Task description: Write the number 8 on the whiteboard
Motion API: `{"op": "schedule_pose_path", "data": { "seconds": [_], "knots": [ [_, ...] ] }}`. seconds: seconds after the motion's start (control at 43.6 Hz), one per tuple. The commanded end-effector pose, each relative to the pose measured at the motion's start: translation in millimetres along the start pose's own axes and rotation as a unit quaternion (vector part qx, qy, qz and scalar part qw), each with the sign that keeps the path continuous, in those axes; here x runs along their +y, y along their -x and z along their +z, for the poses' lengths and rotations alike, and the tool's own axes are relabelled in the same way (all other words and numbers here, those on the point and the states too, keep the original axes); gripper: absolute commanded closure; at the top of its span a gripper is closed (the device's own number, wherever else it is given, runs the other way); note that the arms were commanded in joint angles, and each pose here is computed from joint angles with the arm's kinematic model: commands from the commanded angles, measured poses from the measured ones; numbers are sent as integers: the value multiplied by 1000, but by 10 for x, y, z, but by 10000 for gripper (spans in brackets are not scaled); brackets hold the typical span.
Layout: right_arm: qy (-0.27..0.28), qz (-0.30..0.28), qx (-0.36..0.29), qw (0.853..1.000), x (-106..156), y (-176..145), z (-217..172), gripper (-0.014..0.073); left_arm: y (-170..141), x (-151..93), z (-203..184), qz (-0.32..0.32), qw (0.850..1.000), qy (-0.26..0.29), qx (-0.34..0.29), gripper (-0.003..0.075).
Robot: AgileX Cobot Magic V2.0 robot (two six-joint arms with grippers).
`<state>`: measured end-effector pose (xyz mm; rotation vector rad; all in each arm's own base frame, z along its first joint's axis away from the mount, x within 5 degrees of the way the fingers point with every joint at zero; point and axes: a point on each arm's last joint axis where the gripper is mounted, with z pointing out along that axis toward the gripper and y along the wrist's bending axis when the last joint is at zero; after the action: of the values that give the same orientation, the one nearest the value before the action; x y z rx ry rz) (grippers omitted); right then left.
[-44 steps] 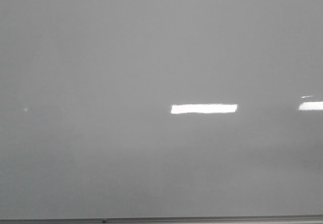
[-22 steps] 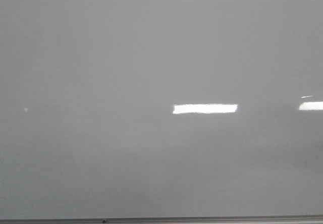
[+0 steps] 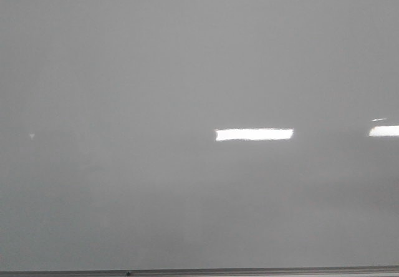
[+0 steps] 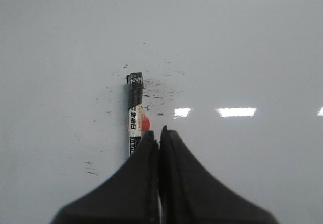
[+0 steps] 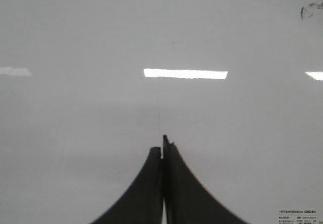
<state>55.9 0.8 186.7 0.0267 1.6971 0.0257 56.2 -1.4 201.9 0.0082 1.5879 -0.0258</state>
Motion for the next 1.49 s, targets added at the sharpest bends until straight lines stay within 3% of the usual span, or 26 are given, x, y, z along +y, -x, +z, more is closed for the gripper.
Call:
{"op": "schedule_pose_path", "data": {
  "seconds": [0.0,0.138,0.275,0.459,0.573,0.711,0.849,0.94,1.009,1.101,1.193,1.307,1.468],
  "knots": [
    [-1,13,-62,998,-3,113,-20,657,46,1,-4,-5,999,-1,-46,741],
    [-2,22,-111,994,-6,258,-54,657,236,16,-39,-40,990,3,-132,741],
    [5,21,-123,992,18,559,-174,657,506,8,-109,-37,987,-1,-158,741],
    [16,18,-77,997,58,974,-285,657,833,-8,-126,23,994,1,-110,741],
    [18,17,-31,999,70,1147,-201,657,952,-9,1,27,999,0,-35,741],
    [16,18,1,1000,67,1218,-36,657,999,-4,192,42,999,2,25,741],
    [15,19,19,1000,65,1201,40,652,1023,-5,300,43,999,2,30,738],
    [15,19,20,1000,64,1197,41,613,1027,-5,312,43,999,2,28,664],
    [15,19,20,1000,64,1197,41,530,1029,-5,312,43,999,2,27,527],
    [15,19,20,1000,64,1197,41,354,1028,-5,312,43,999,2,28,255],
    [15,19,20,1000,64,1197,41,178,1028,-5,312,43,999,2,28,82],
    [15,19,20,1000,64,1197,41,55,1041,-6,313,43,999,2,20,41],
    [15,19,18,1000,64,1200,41,49,1003,-6,367,39,998,1,45,52]
  ]
}}
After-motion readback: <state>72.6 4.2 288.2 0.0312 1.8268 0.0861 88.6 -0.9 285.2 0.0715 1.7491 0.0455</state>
